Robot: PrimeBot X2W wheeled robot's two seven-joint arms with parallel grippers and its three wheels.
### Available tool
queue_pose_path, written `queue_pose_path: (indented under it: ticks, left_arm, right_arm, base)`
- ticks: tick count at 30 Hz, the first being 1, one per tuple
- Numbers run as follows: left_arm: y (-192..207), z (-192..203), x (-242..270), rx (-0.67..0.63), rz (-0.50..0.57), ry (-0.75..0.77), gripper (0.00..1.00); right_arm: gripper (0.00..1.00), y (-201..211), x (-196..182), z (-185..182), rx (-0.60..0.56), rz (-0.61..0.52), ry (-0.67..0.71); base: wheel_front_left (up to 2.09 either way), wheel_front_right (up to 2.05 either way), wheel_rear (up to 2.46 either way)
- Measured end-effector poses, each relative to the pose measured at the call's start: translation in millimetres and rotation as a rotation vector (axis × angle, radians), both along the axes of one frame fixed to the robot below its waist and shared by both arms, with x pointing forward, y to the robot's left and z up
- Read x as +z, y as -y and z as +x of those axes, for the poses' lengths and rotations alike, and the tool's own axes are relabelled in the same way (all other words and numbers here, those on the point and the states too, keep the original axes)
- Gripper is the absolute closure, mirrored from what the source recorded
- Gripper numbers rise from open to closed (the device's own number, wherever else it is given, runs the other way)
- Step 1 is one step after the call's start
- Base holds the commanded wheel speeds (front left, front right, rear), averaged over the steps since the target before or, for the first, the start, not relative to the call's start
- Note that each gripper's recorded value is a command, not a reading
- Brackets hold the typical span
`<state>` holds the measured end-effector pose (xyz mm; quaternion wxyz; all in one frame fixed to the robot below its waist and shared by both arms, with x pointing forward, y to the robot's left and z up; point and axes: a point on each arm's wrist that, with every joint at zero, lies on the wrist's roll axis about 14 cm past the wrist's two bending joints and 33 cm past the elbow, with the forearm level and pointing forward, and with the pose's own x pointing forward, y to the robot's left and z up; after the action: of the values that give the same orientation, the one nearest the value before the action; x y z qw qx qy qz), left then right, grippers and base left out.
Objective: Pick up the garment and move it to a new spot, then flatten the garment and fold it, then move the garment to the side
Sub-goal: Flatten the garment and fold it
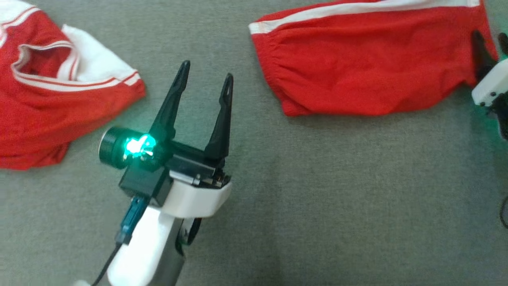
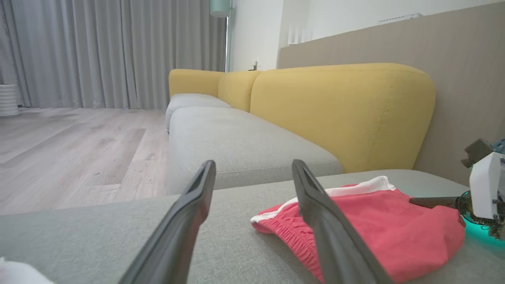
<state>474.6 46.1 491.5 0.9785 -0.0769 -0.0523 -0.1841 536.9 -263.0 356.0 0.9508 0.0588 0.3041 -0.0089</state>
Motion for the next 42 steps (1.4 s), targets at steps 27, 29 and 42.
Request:
queue_pose_path:
  ticks: [27,29,42]
  left_arm:
    - [-7,-34,33,0.025,-0.006,0.055,0.0]
    - [-9,-35,34,0.03,-0.008,0.054,0.0]
    - [-18,-48,54,0.067,-0.026,0.085,0.0]
  right_arm:
    - [1.0,-94,149,4,0.405,-0.116,0.36]
    - [0.97,-130,132,-13,0.486,-0.079,0.312]
    - [0.0,-167,184,-40,0.471,0.077,0.535]
  base:
    - [0.0,0.0,0.0]
    - [0.0,0.0,0.0]
    - [0.0,0.0,0.0]
